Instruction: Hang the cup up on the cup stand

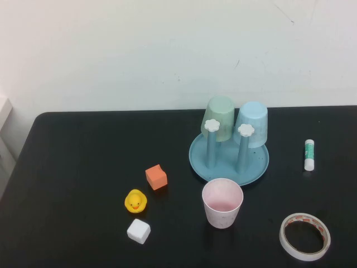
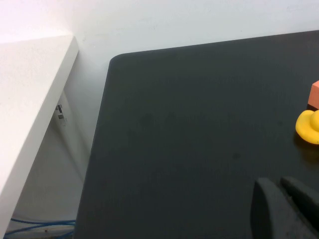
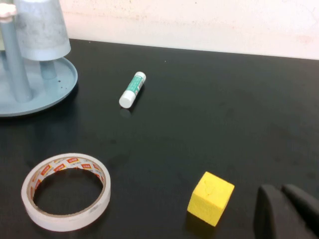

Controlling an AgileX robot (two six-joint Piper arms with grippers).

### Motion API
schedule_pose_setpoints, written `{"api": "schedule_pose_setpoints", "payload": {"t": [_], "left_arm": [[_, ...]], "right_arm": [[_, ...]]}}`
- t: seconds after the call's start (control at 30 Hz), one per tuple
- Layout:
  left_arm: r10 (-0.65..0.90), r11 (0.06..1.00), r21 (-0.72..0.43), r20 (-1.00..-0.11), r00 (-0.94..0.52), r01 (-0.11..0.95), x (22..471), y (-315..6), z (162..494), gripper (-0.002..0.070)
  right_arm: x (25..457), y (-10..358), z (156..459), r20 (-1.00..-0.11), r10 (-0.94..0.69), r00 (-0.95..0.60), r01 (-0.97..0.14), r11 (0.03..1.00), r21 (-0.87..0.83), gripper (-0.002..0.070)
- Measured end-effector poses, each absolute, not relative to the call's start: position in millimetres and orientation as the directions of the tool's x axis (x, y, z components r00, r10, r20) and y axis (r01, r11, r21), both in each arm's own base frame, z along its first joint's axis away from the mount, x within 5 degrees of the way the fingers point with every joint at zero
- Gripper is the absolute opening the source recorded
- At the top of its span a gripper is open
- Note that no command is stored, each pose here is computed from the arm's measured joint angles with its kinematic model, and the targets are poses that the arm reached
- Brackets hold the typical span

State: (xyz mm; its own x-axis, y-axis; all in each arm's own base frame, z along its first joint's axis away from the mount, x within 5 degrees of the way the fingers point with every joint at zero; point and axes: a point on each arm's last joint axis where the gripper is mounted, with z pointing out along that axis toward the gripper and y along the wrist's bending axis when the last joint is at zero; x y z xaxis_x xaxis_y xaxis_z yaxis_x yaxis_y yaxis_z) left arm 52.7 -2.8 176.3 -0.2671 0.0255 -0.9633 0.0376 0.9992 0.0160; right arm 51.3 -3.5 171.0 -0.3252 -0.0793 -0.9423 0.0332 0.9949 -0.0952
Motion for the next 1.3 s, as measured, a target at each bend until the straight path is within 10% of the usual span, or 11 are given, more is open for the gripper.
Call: {"api": "schedule_pose_setpoints", "payload": {"t": [1.3], "left_arm": [[0.023, 0.999, 0.014, -0.963, -0.269, 0.037, 52.7, -2.8, 176.2, -0.0001]], "right_arm": [[51.3, -3.5, 171.0, -0.944, -0.059, -0.324, 0.040, 0.996, -0.076, -0.0001]]}}
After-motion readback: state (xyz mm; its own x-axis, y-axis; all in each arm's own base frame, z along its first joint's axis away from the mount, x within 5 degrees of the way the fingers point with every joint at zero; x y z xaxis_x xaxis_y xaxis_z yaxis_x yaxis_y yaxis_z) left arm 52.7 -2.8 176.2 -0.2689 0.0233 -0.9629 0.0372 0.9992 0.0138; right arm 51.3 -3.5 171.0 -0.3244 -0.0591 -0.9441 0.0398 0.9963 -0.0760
